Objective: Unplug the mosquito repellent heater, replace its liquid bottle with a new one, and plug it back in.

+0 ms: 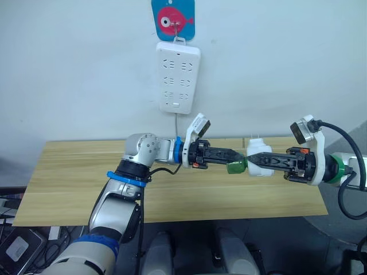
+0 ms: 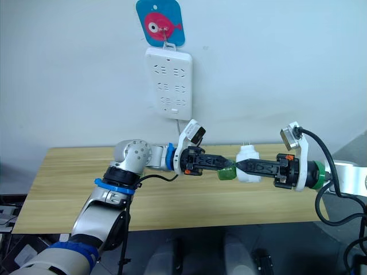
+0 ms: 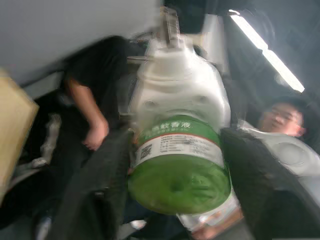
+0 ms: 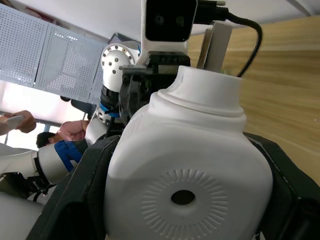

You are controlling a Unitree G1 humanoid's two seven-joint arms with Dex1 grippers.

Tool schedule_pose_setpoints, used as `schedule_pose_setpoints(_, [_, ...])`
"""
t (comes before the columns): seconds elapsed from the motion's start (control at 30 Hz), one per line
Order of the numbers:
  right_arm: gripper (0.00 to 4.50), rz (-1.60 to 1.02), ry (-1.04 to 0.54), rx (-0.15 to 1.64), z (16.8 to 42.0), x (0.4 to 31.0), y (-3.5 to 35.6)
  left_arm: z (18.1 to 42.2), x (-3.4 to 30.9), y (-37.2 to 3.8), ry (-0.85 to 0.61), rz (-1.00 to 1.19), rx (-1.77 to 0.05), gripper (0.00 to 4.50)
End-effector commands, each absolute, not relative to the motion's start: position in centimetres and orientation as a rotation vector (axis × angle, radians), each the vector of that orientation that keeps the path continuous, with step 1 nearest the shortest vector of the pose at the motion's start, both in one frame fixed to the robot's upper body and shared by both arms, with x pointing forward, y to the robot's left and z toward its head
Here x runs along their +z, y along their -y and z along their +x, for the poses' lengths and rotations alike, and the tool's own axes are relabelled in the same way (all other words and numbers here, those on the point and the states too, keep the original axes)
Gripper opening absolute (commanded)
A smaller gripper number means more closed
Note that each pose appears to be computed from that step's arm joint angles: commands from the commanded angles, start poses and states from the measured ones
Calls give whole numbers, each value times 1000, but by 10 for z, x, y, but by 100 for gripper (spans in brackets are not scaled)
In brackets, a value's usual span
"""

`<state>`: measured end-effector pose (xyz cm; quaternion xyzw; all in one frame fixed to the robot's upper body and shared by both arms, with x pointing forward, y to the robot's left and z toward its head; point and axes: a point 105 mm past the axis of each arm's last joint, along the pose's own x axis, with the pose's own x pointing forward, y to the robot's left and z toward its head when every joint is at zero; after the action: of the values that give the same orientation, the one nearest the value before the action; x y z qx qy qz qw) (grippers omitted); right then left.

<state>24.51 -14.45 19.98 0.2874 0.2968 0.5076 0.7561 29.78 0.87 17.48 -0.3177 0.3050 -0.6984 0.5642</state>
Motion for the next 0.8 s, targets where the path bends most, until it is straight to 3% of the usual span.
schedule_pose_setpoints(0.03, [319, 631, -593, 1138, 244, 214, 145, 319, 204, -8, -573, -830, -1617, 418])
schedule_pose_setpoints(0.07, [319, 638, -587, 1135, 245, 215, 146, 325, 211, -10, -533, -832, -1604, 447])
schedule_pose_setpoints(0.17, [319, 654, -582, 1122, 248, 216, 151, 335, 226, -19, -402, -724, -1593, 447])
schedule_pose_setpoints(0.3, [319, 685, -573, 1104, 251, 218, 160, 316, 233, -29, -233, -406, -1698, 447])
schedule_pose_setpoints(0.4, [319, 719, -563, 1086, 256, 221, 168, 294, 227, -35, 83, 19, -1760, 447])
schedule_pose_setpoints(0.6, [319, 747, -585, 1087, 256, 220, 174, 284, 215, -42, 806, 569, -1529, 447])
schedule_pose_setpoints(0.8, [319, 756, -580, 1109, 259, 221, 168, 278, 189, -35, 1095, 844, -1403, 447])
